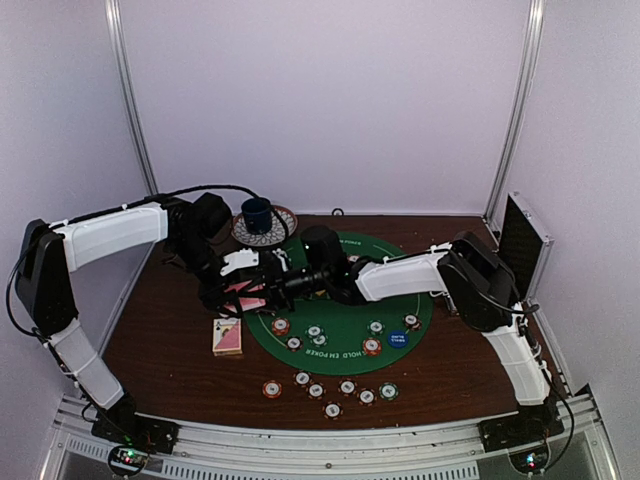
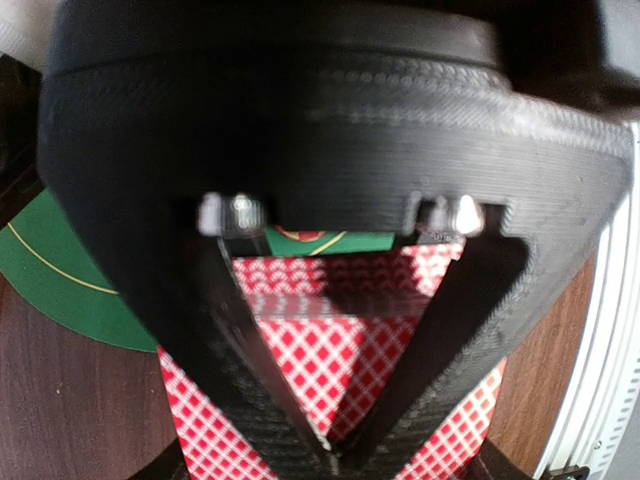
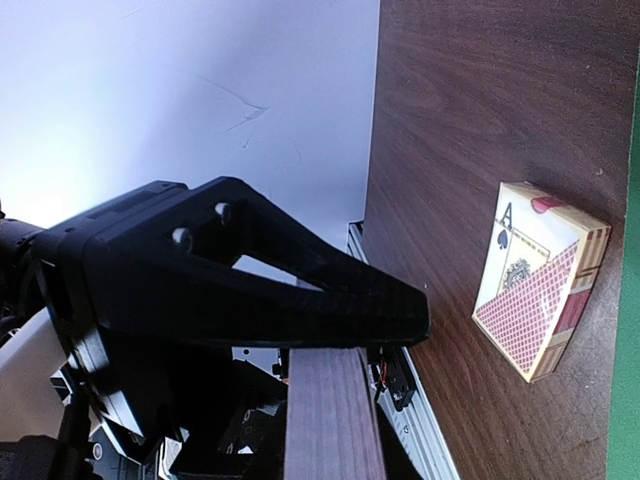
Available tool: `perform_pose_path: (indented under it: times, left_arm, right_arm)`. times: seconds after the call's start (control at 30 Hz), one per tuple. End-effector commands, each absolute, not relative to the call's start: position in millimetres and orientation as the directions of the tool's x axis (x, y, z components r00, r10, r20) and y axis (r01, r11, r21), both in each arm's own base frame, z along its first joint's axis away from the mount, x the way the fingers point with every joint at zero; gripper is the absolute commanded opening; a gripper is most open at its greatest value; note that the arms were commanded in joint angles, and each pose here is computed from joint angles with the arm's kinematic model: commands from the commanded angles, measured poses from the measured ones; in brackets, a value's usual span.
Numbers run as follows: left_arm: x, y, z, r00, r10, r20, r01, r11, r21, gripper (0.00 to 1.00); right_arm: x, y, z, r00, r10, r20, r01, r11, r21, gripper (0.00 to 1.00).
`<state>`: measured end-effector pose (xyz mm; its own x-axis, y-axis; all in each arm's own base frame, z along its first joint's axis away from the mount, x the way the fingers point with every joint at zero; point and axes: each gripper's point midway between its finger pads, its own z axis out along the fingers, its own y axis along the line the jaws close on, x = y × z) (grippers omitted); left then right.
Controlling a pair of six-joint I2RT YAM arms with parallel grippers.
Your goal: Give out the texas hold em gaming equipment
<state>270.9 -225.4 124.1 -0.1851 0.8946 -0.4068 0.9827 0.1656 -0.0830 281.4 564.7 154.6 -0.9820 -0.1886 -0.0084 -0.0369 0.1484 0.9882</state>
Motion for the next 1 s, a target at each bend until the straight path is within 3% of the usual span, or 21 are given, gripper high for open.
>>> perform_pose_path:
  times: [0.0, 0.13, 0.27, 0.37, 0.97]
  left_arm:
    - [276.7, -231.3, 138.7, -0.140, 0.890, -0.435, 0.990, 0.140, -0.034, 0.36]
    - [275.1, -233.2, 139.4, -0.134, 0.891, -0.434, 0.991, 0.133, -0.034, 0.35]
    - [271.8, -233.8, 136.9, -0.127, 0.896, -0.426, 0.992, 0.123, -0.036, 0.26]
    - [271.4, -233.3, 136.3, -0.122, 0.900, -0.418, 0.992, 0.121, -0.029, 0.24]
    - [271.5, -229.3, 142.4, -0.110, 0.907, -0.406, 0.993, 0.120, -0.001, 0.17]
  right_arm:
    - [288.8, 561.6, 151.3, -0.986, -0.163, -0.046, -0.079, 0.202, 0.976, 0.01]
    - [291.0, 558.0, 147.5, -0.986, -0.157, -0.057, -0.094, 0.239, 0.966, 0.15]
    - [295.0, 557.3, 152.5, -0.987, -0.144, -0.065, -0.100, 0.245, 0.964, 0.37]
    - [296.5, 557.4, 155.4, -0.987, -0.140, -0.074, -0.108, 0.254, 0.961, 0.45]
    - [303.1, 533.0, 143.7, -0.992, -0.110, -0.062, -0.094, 0.322, 0.942, 0.44]
